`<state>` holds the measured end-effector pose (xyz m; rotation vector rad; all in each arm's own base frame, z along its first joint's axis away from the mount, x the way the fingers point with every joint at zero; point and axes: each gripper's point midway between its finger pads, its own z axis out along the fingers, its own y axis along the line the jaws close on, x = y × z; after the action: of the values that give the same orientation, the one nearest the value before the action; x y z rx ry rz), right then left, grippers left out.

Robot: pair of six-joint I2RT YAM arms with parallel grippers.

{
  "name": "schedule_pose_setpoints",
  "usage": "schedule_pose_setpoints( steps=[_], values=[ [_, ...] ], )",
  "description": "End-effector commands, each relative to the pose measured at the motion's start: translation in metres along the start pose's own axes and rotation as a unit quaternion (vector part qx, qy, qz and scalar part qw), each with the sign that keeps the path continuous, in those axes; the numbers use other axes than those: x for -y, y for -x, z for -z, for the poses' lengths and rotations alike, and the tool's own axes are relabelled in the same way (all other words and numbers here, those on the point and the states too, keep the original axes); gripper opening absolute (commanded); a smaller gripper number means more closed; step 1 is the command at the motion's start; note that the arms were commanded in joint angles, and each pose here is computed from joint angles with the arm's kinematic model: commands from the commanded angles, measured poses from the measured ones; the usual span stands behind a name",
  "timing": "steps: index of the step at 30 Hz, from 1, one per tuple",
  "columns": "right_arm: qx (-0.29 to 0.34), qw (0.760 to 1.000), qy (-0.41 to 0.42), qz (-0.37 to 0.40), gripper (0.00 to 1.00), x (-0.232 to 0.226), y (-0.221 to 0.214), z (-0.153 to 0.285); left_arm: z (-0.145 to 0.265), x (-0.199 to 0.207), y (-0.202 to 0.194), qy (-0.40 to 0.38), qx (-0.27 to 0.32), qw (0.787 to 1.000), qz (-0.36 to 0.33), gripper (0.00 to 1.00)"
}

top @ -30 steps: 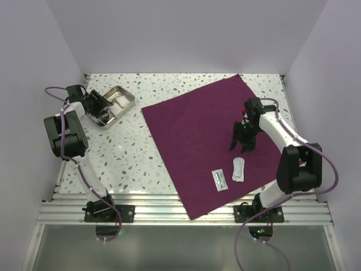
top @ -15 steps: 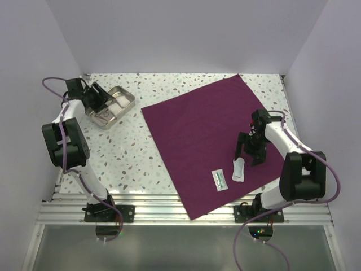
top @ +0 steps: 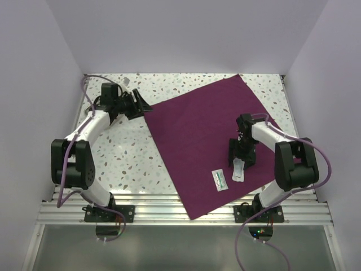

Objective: Prepare the surgical pack

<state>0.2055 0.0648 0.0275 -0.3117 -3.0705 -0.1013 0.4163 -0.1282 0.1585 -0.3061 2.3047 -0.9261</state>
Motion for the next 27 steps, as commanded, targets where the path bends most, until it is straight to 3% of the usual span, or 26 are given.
schedule_pose_setpoints(
  steps=[1, 17, 20, 27],
  values=[
    [0.016, 1.0, -0.02, -0.011, 0.67, 0.003, 0.01, -0.005, 0.001, 0.038, -0.029, -0.05, -0.027, 0.998, -0.032, 0.66],
    [-0.001, 0.999, -0.048, -0.001, 0.67, 0.014, 0.006, -0.015, -0.008, 0.103, -0.113, -0.119, -0.114, 0.983, -0.086, 0.66],
    [-0.003, 0.999, -0.044, -0.001, 0.61, 0.013, 0.005, -0.018, -0.011, 0.111, -0.122, -0.129, -0.128, 0.979, -0.093, 0.66],
    [0.007, 1.0, -0.028, -0.004, 0.37, 0.007, 0.008, -0.011, -0.014, 0.134, -0.147, -0.168, -0.148, 0.969, -0.1, 0.68]
  ],
)
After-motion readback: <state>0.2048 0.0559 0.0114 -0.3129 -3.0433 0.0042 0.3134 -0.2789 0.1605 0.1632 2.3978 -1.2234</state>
